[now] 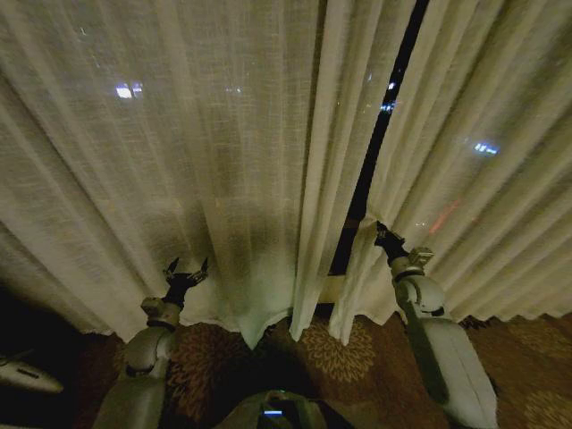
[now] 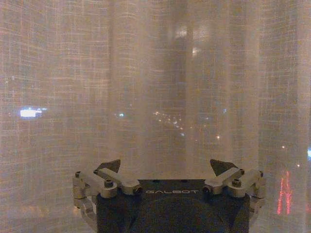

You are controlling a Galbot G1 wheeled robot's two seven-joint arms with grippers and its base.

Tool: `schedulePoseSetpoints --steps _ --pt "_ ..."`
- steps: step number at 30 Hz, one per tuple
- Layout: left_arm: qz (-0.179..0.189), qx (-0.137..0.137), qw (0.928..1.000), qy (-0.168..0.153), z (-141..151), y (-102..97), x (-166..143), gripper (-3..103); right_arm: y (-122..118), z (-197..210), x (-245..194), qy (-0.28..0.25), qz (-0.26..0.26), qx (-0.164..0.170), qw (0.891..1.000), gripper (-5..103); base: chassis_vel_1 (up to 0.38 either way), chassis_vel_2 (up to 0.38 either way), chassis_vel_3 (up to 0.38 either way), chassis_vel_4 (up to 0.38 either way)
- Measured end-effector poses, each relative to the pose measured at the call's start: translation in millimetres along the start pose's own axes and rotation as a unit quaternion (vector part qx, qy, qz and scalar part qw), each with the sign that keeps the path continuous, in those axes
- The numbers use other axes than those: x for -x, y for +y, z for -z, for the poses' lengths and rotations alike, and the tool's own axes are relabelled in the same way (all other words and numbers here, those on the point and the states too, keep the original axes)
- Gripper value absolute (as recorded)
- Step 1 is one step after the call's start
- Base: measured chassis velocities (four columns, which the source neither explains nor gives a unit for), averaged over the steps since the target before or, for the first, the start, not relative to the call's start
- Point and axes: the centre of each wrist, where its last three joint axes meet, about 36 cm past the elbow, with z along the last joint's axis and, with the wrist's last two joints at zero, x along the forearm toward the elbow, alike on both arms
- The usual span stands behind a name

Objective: Open the curtains by pulling them apart, changing their state from closed to fully open.

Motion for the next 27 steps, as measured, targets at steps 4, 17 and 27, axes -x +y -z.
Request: schedulePoseSetpoints --steps 4,17,27 --pt "0.000 0.000 1.0000 0.000 -0.7 0.6 1.2 100 -1.2 -1.7 -2.9 0.004 -0.001 -0.001 1.000 0 0.000 0.000 0.000 0.000" --pt "-0.001 0.000 1.0000 0.001 -4.0 1.1 0.8 100 -5.6 -7.0 -12.0 0.012 -0.005 0.000 1.000 0 0.000 0.000 0.000 0.000" --pt "-0.003 0.001 1.0000 -0.001 -3.0 0.6 1.2 100 -10.9 -10.8 -22.0 0.017 -0.011 0.000 1.000 0 0.001 -0.015 0.003 0.019"
